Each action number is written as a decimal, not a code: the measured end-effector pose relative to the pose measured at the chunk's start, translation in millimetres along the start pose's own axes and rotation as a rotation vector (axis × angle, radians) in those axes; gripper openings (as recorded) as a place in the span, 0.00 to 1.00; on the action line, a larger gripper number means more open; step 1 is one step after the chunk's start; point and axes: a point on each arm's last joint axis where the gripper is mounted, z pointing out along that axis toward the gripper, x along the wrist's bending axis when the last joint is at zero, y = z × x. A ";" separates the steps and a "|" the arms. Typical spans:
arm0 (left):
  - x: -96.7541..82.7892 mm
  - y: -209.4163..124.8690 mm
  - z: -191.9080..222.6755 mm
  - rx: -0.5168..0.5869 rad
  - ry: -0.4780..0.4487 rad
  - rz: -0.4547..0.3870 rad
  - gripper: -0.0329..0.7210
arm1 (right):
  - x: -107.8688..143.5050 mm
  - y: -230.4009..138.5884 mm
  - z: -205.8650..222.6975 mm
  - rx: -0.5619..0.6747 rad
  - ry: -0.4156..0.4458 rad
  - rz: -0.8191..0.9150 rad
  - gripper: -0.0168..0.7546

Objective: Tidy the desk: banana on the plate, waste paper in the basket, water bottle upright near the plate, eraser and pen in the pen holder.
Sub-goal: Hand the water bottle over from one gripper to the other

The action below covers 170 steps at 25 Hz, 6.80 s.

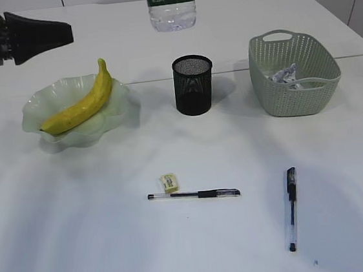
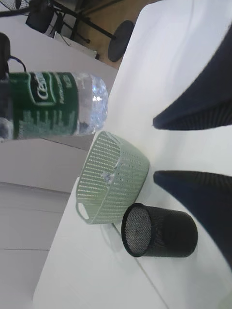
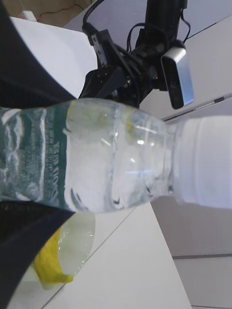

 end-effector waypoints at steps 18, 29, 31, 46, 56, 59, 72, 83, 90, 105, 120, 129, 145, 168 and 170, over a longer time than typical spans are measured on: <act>-6.1 -16.5 34.5 0.016 -0.060 -0.046 0.30 | 0.4 0.0 0.6 0.000 0.002 -0.002 0.47; -14.8 -9.6 49.3 -0.055 -0.069 -0.081 0.59 | 4.8 0.3 7.4 0.006 0.018 -0.008 0.47; -14.7 -9.2 49.3 -0.059 -0.068 -0.083 0.76 | 4.8 0.3 7.4 0.006 0.018 -0.008 0.47; -21.7 -2.7 61.3 -0.058 -0.081 -0.069 0.93 | 18.9 0.8 27.4 0.022 0.069 -0.021 0.47; -27.1 16.1 68.6 -0.083 -0.115 -0.058 0.93 | 21.9 0.2 33.0 0.034 0.070 -0.018 0.47; -33.4 20.4 75.3 -0.084 -0.138 -0.052 0.93 | 23.1 0.2 34.4 0.036 0.075 -0.015 0.47; -48.7 26.1 92.1 -0.076 -0.176 -0.048 0.93 | 24.7 0.1 35.7 0.039 0.085 -0.012 0.47; -48.5 40.3 93.7 -0.099 -0.165 -0.011 0.90 | 24.9 0.1 35.9 0.039 0.085 -0.012 0.47; -47.8 39.7 94.0 -0.097 -0.161 -0.015 0.83 | 25.0 0.7 35.9 0.033 0.087 -0.009 0.47; -47.1 39.9 94.2 -0.097 -0.154 -0.014 0.76 | 25.6 2.5 35.8 0.013 0.094 0.002 0.47; -46.7 39.7 94.5 -0.095 -0.148 -0.022 0.56 | 25.3 2.5 35.9 0.013 0.090 -0.003 0.47; -46.7 39.7 94.5 -0.095 -0.148 -0.022 0.56 | 25.3 2.5 35.9 0.013 0.090 -0.003 0.47; -46.7 39.7 94.5 -0.094 -0.148 -0.026 0.56 | 25.2 2.3 35.9 0.015 0.089 0.005 0.47; -45.2 34.6 96.0 -0.066 -0.152 -0.011 0.52 | 25.3 5.5 35.8 -0.013 0.091 0.137 0.81; -44.8 33.6 96.4 -0.062 -0.153 -0.009 0.52 | 25.1 5.0 35.8 -0.006 0.089 0.163 0.81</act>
